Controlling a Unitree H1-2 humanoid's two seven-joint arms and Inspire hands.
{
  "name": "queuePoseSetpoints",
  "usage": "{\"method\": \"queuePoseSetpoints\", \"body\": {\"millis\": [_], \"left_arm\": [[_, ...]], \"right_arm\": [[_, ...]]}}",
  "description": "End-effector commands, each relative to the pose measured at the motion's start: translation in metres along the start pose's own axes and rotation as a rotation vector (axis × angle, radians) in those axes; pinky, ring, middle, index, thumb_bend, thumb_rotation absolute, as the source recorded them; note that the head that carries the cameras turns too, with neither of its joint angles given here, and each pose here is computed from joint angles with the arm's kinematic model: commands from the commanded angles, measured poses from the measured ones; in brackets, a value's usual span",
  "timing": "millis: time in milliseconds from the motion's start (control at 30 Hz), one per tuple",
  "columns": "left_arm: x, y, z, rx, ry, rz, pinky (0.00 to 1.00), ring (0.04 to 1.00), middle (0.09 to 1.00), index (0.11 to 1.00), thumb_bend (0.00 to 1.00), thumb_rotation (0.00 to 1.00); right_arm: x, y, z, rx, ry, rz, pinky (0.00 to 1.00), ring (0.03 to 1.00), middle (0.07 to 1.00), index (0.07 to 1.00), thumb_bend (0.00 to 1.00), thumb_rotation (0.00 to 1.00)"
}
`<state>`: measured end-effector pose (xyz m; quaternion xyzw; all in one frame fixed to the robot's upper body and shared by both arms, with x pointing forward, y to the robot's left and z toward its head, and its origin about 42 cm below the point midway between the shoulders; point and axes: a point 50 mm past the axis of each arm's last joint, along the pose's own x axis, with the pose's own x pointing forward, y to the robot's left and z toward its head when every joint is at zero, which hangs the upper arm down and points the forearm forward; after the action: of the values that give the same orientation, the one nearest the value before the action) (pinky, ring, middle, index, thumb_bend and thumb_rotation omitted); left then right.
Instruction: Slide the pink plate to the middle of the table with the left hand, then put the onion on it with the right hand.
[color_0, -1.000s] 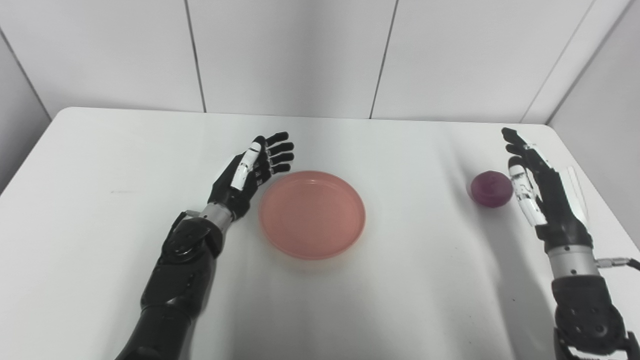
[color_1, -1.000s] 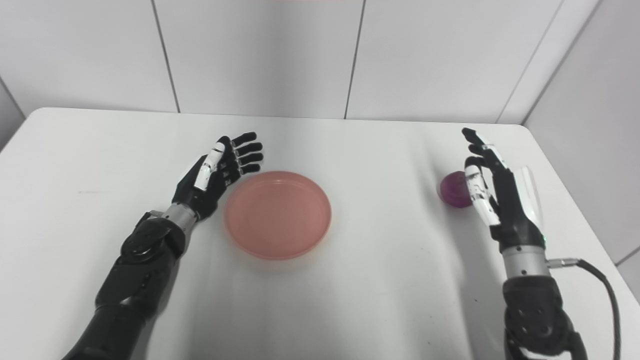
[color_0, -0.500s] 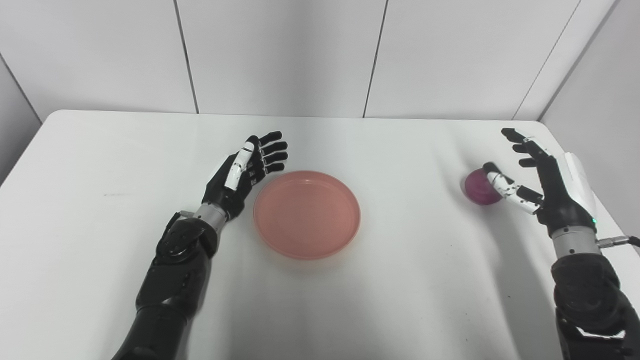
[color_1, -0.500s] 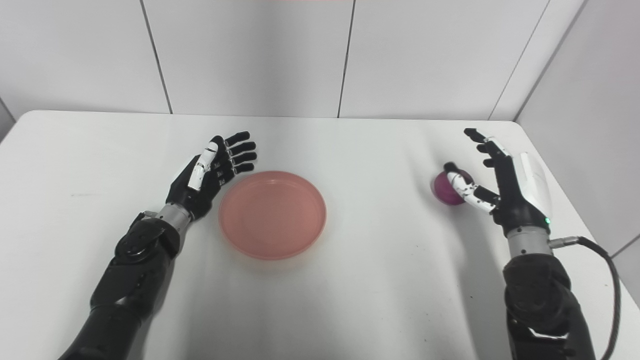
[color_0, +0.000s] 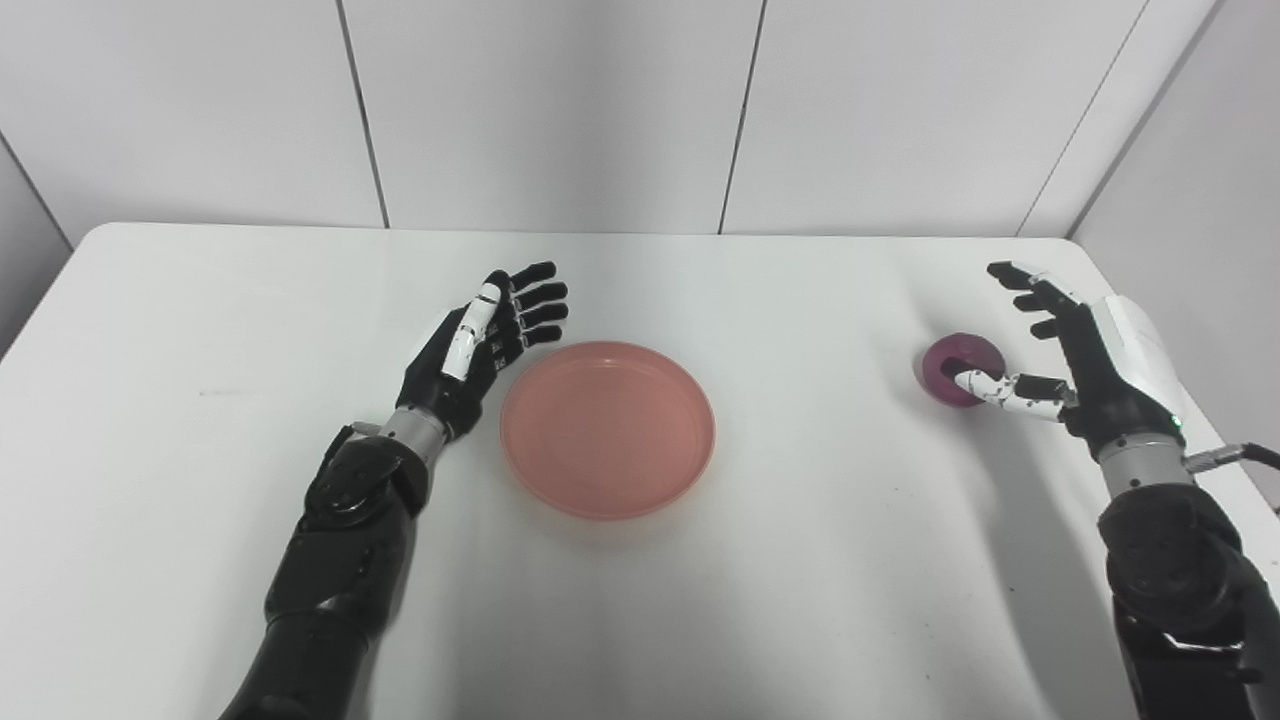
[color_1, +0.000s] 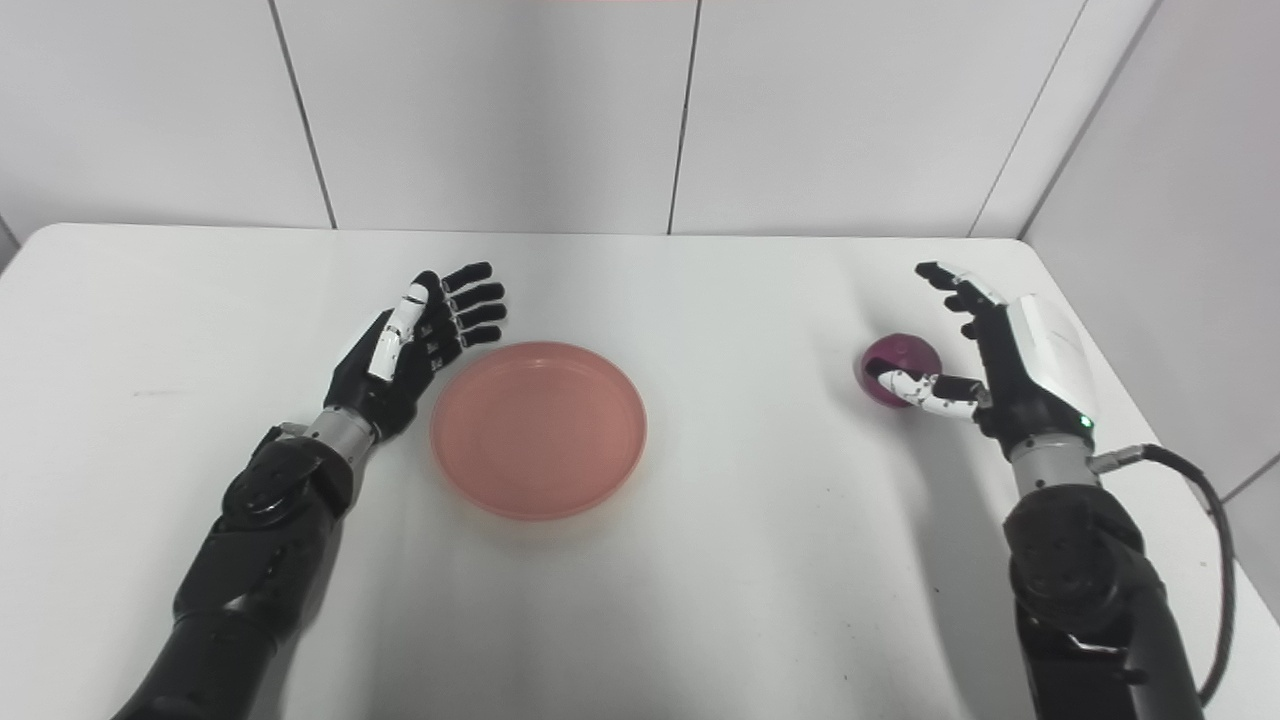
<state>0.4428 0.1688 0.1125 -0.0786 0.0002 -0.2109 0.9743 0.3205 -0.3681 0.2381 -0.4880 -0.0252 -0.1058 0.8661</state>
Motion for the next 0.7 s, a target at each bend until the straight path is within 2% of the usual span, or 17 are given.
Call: {"method": "queuePoseSetpoints", "body": {"millis": [0,233,433,667], "left_arm": [[-0.004,0.006,-0.009,-0.027,0.040,0.015,0.80,0.816,0.818,0.795,0.41,1.00],[-0.006,0.007,-0.010,-0.021,0.037,0.015,0.79,0.812,0.816,0.795,0.41,1.00],[-0.006,0.007,-0.009,-0.029,0.035,0.018,0.79,0.809,0.813,0.789,0.41,1.00],[-0.006,0.008,-0.010,-0.031,0.038,0.021,0.80,0.813,0.815,0.791,0.42,1.00]], "right_arm": [[0.012,-0.017,0.006,-0.015,-0.035,-0.065,0.71,0.799,0.831,0.831,0.95,0.27],[0.018,-0.013,-0.003,-0.002,-0.009,-0.039,0.74,0.815,0.839,0.837,1.00,0.24],[0.023,-0.009,-0.007,-0.019,0.023,-0.016,0.74,0.818,0.842,0.839,1.00,0.27],[0.030,-0.003,-0.011,-0.001,0.044,-0.002,0.75,0.825,0.842,0.838,1.00,0.26]]}}
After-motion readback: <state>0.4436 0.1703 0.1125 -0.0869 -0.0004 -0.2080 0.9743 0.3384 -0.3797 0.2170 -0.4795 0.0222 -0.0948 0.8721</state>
